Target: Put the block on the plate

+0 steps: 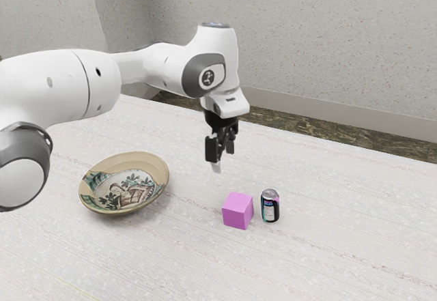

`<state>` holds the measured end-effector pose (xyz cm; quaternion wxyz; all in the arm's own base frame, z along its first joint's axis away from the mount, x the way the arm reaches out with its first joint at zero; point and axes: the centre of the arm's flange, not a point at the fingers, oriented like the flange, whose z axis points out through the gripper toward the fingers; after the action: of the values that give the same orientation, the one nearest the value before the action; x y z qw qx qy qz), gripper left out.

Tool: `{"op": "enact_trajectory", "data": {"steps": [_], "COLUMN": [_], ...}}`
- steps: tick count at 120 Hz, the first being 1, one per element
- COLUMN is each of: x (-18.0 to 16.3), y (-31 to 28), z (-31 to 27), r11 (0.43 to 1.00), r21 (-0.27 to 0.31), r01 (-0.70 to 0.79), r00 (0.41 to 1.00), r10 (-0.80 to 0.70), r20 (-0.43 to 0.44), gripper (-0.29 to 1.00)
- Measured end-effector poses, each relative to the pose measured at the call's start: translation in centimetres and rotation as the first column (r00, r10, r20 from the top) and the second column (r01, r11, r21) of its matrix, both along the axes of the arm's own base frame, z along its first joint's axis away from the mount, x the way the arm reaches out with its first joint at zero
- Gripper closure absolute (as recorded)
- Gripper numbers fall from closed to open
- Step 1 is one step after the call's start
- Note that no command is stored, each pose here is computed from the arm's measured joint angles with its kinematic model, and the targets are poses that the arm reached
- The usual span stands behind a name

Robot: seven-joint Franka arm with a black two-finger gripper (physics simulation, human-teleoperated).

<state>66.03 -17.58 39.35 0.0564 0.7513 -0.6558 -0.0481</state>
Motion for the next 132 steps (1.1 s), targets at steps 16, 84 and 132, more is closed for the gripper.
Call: {"op": "enact_trajectory", "data": {"steps": [16,84,132], "x": [0.5,1.0,0.9], "y": [-1.3,-2.3,-2.8], "z": [-3.2,-10.7,-13.0], "r11": [0.999,0.992,0.988], "r21": [-0.002,-0.035,-0.044], "r01": [0.050,0.125,0.151], "r00": [0.999,0.989,0.984], "r10": [-0.050,-0.127,-0.154], "r20": [-0.022,-0.080,-0.091], "gripper": [0.00,0.00,0.00]}}
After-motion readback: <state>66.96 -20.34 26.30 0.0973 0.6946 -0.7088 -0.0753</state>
